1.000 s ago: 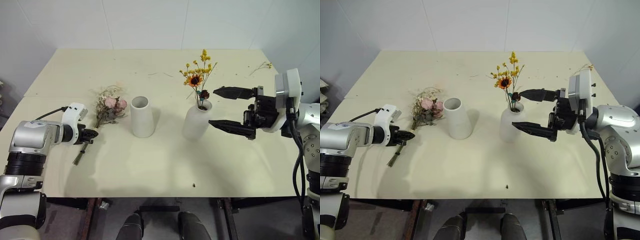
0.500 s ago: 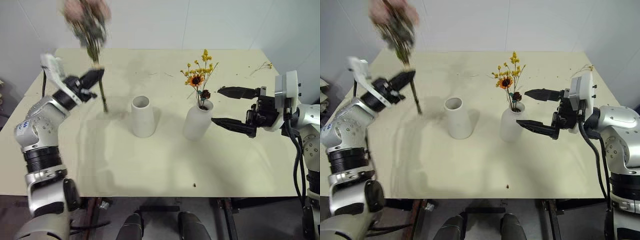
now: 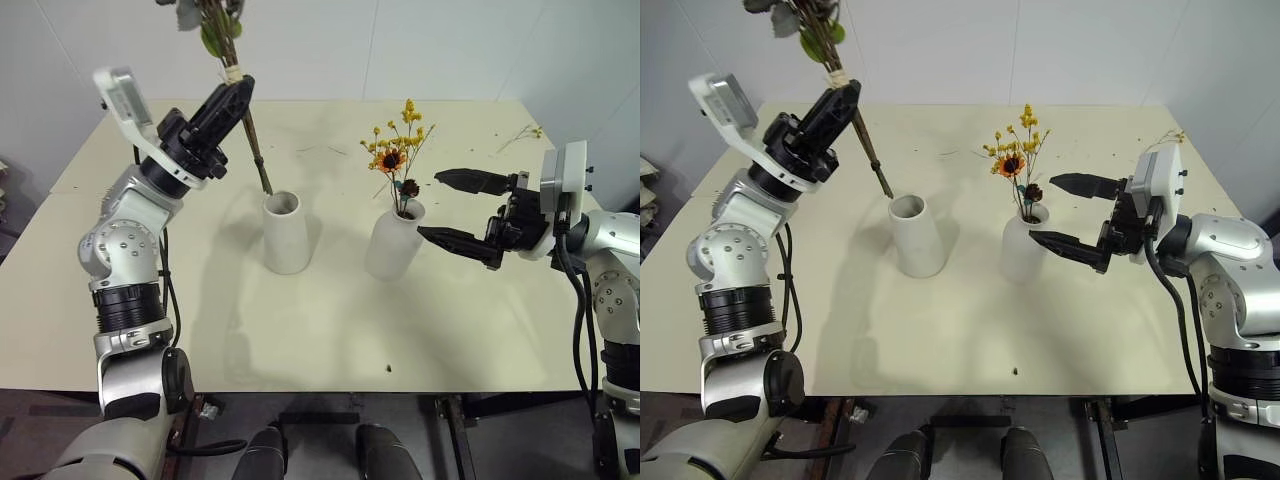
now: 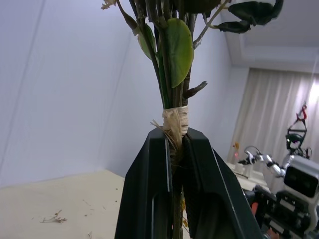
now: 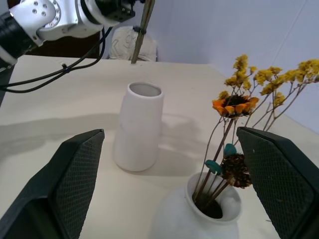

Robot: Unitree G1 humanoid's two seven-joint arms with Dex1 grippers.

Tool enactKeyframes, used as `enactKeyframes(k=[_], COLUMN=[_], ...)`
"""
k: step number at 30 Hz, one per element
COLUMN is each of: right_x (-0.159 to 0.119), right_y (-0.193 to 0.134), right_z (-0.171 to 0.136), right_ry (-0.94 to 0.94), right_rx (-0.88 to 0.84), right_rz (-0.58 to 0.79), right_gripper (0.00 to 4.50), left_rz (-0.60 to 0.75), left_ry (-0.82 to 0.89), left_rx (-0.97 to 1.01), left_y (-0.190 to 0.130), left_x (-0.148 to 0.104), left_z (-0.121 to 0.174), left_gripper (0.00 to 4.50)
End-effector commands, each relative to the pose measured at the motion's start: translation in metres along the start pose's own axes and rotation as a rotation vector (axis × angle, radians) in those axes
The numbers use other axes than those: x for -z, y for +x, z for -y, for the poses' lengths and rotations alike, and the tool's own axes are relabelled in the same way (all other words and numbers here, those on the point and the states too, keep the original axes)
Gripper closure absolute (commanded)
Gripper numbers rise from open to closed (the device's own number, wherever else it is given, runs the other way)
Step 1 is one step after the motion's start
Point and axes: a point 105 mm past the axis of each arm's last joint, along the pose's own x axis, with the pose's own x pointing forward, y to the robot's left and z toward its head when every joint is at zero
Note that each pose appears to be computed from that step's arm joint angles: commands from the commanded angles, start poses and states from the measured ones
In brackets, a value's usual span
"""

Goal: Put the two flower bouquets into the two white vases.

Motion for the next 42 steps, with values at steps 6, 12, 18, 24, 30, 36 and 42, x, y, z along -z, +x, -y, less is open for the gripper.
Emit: enactKeyframes(k=[6, 12, 18, 24, 30, 36, 42], right_x=[-0.016, -0.015, -0.017, -0.016, -0.012, -0.009, 0.002], right_y=[-0.002, 0.002, 0.003, 0.006, 0.005, -0.001, -0.034], right_z=[-0.005, -0.009, -0.008, -0.005, -0.002, 0.006, 0.023], right_ry=[-0.045, -0.029, -0.027, -0.027, -0.019, -0.017, -0.031], right_rx=[0.052, 0.074, 0.077, 0.076, 0.072, 0.071, 0.124], right_rz=[0.048, 0.064, 0.069, 0.078, 0.078, 0.058, -0.04], right_gripper=[0.0, 0.0, 0.0, 0.0, 0.0, 0.0, 0.0], left_rz=[0.026, 0.035, -0.052, -0.167, -0.305, -0.477, -0.655], left_ry=[0.061, 0.052, 0.054, 0.103, 0.217, 0.309, 0.289], left_rx=[0.005, -0.011, 0.028, 0.019, 0.053, 0.041, 0.07], left_y=[-0.005, -0.014, -0.03, -0.042, -0.05, -0.083, -0.128], left_x=[0.026, 0.046, 0.055, 0.052, 0.032, 0.013, 0.011], left_z=[-0.008, -0.01, 0.002, -0.001, -0.004, -0.01, 0.013], left_gripper=[4.45, 4.45, 3.16, 1.33, 0.04, 0.04, 0.04])
